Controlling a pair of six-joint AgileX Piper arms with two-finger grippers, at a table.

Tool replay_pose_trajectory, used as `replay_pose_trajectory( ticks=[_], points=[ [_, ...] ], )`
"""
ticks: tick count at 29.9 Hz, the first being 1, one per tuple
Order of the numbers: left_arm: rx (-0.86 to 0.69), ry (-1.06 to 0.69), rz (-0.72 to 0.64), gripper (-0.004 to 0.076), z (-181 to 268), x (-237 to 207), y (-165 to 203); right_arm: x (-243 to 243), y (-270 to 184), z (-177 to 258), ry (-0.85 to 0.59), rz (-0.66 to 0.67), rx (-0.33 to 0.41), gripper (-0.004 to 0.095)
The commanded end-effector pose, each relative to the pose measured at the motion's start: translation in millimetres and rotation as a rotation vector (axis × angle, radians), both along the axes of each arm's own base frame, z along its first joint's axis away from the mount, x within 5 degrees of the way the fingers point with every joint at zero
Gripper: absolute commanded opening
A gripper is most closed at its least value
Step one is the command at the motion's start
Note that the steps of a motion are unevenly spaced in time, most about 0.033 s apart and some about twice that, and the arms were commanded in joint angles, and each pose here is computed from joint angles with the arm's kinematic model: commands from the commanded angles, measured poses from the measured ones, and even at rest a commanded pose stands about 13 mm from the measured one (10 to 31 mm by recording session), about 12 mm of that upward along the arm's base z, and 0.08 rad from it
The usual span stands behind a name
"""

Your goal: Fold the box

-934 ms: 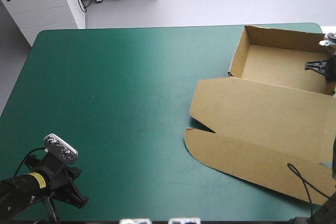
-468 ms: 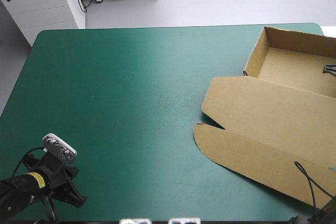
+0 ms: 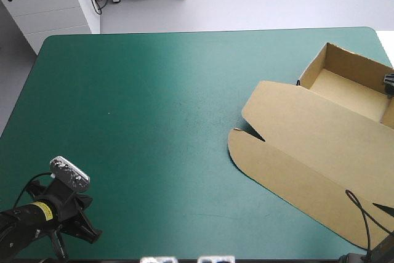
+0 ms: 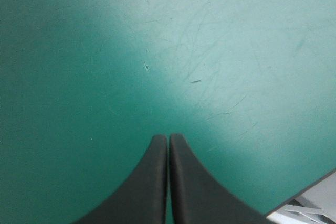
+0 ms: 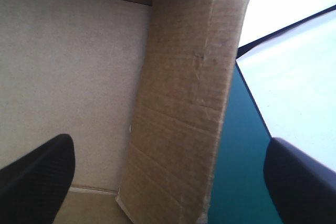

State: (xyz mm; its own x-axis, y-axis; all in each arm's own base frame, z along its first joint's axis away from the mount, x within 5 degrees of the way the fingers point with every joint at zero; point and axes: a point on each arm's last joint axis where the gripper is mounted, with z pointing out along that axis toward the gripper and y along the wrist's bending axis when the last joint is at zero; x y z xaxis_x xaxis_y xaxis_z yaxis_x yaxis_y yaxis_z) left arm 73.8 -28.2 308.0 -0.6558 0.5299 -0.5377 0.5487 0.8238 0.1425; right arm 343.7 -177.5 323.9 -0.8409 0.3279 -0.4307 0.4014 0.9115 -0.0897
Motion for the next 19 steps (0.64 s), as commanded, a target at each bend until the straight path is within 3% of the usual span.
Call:
replay_pose_trajectory(
  ticks=[1, 4, 6, 8, 13, 19],
  points=[
    [-0.031, -0.057, 0.005, -0.0008, 8.9, 4.1, -2.0, -13.8, 4.2, 40.7, -0.126, -0.007, -0.053, 0.0874],
    [-0.039, -0.067, 0.004, -0.0008, 9.6, 4.8, -2.7, -19.3, 12.2, 51.0, -0.163, 0.006, -0.014, 0.081],
    [-0.047, -0.083, 0.004, -0.0008, 10.6, 5.9, -3.2, -23.9, 19.1, 59.2, -0.185, 0.034, 0.003, 0.0711],
    [-0.052, -0.096, 0.004, -0.0008, 11.5, 6.9, -3.6, -28.5, 27.8, 68.8, -0.221, 0.055, 0.033, 0.0531],
    [-0.054, -0.101, 0.005, -0.0008, 11.8, 7.3, -3.7, -40.1, 50.5, 89.9, -0.273, 0.146, 0.045, -0.0023],
    [-0.065, -0.097, 0.003, -0.0008, 11.8, 6.9, -4.5, -52.0, 94.7, 114.4, -0.337, 0.319, 0.06, 0.0]
  ],
)
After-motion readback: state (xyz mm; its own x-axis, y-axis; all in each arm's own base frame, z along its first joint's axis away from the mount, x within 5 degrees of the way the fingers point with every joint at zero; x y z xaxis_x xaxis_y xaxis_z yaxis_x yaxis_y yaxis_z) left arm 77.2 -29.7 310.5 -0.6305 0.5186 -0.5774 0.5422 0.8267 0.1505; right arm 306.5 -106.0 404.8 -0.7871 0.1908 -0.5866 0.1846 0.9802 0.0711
